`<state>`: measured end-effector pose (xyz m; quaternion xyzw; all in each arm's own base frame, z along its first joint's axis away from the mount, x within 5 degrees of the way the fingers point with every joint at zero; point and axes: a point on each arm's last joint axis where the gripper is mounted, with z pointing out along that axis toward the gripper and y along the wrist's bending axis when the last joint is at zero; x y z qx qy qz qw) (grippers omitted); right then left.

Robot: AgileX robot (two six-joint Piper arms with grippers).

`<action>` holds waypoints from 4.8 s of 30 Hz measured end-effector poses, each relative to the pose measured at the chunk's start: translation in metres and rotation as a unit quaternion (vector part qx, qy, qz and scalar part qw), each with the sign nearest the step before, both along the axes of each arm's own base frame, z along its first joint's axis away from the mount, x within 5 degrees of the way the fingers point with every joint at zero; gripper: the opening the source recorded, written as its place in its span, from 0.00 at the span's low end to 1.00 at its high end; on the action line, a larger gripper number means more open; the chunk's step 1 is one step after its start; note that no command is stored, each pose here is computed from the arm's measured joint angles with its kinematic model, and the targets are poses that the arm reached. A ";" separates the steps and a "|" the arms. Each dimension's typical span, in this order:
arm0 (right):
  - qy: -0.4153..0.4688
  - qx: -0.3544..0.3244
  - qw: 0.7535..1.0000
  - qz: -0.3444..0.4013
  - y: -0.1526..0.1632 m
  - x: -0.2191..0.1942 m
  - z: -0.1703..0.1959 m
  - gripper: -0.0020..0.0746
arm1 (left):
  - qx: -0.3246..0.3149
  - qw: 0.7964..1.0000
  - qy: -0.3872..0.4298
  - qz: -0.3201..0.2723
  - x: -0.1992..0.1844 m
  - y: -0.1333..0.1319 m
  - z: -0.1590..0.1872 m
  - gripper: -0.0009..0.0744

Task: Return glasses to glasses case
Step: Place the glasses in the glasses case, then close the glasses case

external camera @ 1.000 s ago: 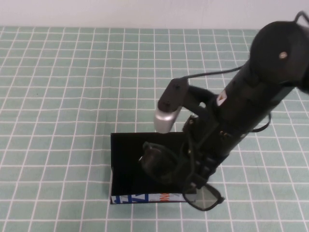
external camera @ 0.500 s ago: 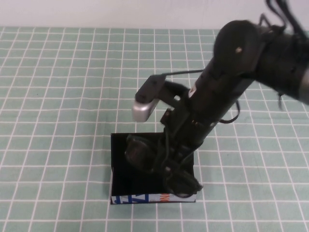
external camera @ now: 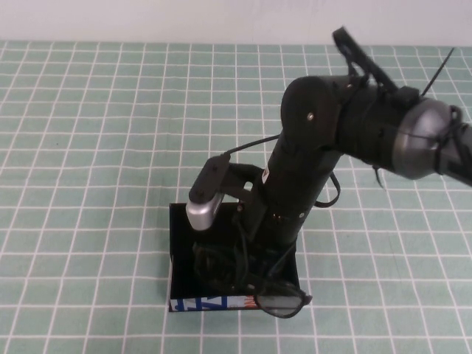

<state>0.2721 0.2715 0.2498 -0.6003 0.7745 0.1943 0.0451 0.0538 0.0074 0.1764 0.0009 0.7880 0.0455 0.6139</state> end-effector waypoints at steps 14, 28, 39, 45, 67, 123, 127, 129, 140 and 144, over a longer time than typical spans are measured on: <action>-0.055 -0.017 0.998 0.034 0.009 0.022 0.000 0.06 | -0.002 1.000 0.000 0.000 0.000 0.000 0.000 0.01; -0.038 -0.034 0.998 0.049 0.014 0.029 -0.026 0.06 | -0.002 1.000 0.000 0.000 0.000 0.000 0.000 0.01; -0.040 -0.030 0.997 0.059 0.014 0.028 -0.026 0.22 | -0.002 1.000 0.000 0.000 0.000 0.000 0.000 0.01; -0.045 -0.010 0.997 0.054 0.019 0.030 -0.017 0.34 | -0.002 1.000 0.000 0.000 0.000 0.000 0.000 0.01; -0.041 -0.038 0.998 -0.005 0.012 0.029 -0.013 0.01 | -0.002 1.000 0.000 0.000 0.000 0.000 0.000 0.01; 0.003 -0.089 0.996 -0.018 -0.016 0.029 -0.050 0.01 | -0.002 1.000 0.000 0.000 0.000 0.000 0.000 0.01; -0.033 -0.059 0.997 -0.032 -0.007 0.041 -0.024 0.01 | -0.004 1.000 0.000 0.000 0.000 0.000 0.000 0.01; -0.049 -0.042 0.997 -0.051 -0.003 0.047 -0.009 0.01 | -0.014 1.000 -0.007 -0.002 0.000 -0.001 0.001 0.01; -0.135 0.044 0.981 -0.132 -0.012 0.037 0.085 0.01 | -0.059 0.958 -0.269 -0.079 -0.001 -0.014 0.049 0.01; -0.198 0.100 0.956 -0.192 -0.032 0.029 0.132 0.01 | -0.062 0.920 -0.371 -0.112 -0.010 -0.019 0.067 0.01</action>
